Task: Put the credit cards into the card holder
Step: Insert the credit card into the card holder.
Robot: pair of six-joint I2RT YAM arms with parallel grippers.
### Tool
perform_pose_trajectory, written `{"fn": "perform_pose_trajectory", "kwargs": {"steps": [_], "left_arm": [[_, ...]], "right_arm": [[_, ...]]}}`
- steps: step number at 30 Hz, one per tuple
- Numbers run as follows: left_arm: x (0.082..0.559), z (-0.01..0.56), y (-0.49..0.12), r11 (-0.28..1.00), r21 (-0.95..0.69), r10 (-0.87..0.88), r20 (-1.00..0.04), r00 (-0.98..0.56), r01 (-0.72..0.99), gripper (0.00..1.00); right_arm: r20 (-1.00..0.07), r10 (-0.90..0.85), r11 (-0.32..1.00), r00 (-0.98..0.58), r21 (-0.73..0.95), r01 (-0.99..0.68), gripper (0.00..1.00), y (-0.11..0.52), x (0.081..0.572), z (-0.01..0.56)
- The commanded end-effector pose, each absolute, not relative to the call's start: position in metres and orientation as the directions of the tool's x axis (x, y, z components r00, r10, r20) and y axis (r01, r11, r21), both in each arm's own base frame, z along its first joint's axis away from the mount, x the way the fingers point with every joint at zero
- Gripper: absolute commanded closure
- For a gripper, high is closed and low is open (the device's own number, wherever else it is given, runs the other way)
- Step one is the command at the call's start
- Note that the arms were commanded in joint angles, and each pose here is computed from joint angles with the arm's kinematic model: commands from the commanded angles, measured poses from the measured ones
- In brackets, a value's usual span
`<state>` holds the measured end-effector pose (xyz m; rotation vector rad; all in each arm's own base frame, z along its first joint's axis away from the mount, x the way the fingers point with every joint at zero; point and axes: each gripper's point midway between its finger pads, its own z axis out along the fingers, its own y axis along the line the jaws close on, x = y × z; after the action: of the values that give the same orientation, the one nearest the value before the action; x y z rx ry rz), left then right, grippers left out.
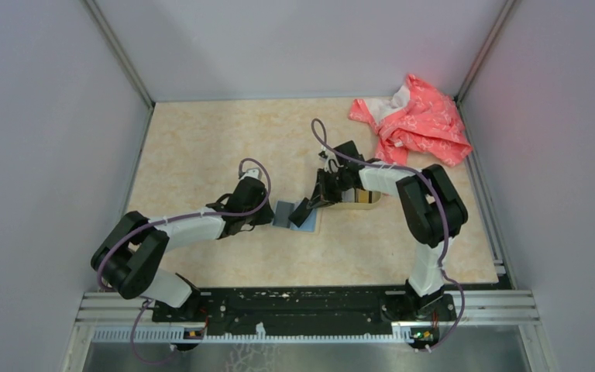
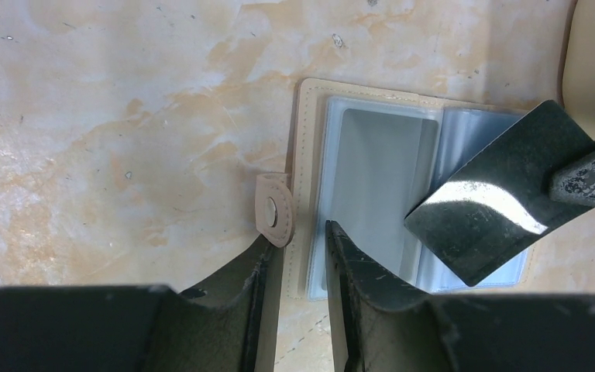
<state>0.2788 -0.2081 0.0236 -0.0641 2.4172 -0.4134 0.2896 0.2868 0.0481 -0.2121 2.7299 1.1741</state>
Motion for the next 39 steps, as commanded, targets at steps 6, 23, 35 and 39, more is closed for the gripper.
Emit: {"fn": "perform_pose_trajectory", "kwargs": {"steps": [6,23,35,39], "left_arm": [[0.257,-0.005,-0.187,0.973,-0.227,-0.092,-0.550,-0.830,0.043,0.67],[0.256,-0.004,-0.188,0.970,-0.237,-0.087,-0.553,-0.828,0.056,0.67],[0.259,0.000,-0.191,0.970,-0.231,-0.069,-0.564,-0.823,0.077,0.67],[0.262,0.001,-0.191,0.971,-0.225,-0.061,-0.570,-0.819,0.085,0.67]], "right_arm": [[-0.289,-0.029,0.702,-0.957,0.676,-0.226,1.00,0.278,0.288,0.066],[-0.197,-0.059,0.666,-0.979,0.722,-0.186,1.00,0.296,0.282,0.045],[-0.192,-0.139,0.667,-0.972,0.707,-0.235,1.00,0.306,0.276,0.035],[-0.197,-0.143,0.657,-0.970,0.714,-0.242,1.00,0.308,0.278,0.036]]}}
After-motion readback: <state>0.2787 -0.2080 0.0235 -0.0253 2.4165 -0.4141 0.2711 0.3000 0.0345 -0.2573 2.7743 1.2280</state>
